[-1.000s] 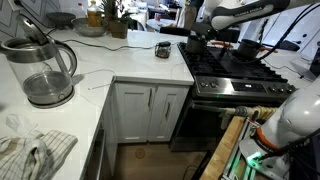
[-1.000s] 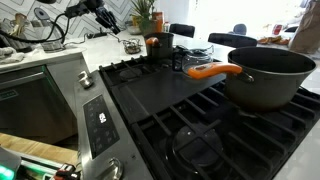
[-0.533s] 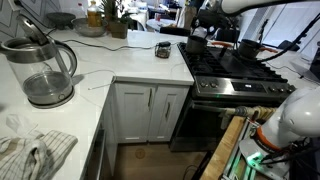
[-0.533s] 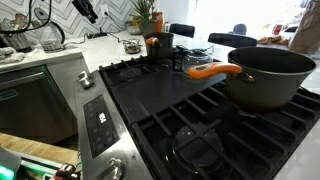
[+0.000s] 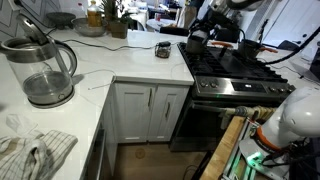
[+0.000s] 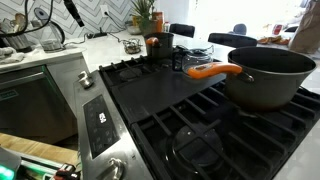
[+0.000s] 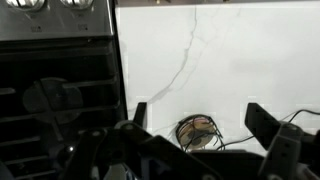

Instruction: Move the handle of the left gray pot to the right

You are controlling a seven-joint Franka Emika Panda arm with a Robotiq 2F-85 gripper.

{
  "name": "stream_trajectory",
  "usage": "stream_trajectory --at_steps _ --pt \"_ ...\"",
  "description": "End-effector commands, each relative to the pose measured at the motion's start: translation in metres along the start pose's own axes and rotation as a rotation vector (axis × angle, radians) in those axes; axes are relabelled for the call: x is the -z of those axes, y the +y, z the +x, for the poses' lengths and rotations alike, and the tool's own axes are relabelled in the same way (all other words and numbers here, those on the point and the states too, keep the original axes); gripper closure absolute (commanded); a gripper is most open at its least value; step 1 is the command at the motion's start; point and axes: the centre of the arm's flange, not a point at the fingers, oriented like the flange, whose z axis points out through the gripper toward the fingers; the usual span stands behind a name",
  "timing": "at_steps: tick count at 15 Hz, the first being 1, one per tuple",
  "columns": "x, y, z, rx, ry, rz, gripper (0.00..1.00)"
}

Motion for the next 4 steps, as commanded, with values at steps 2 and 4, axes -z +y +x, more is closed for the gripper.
stream_trajectory --at_steps 2,4 --pt "-0.0050 0.0034 -0.0086 0.043 -0.028 0.017 0.00" --pt "-0.0047 0.0052 -0.0114 0.055 -0.031 0.021 0.00"
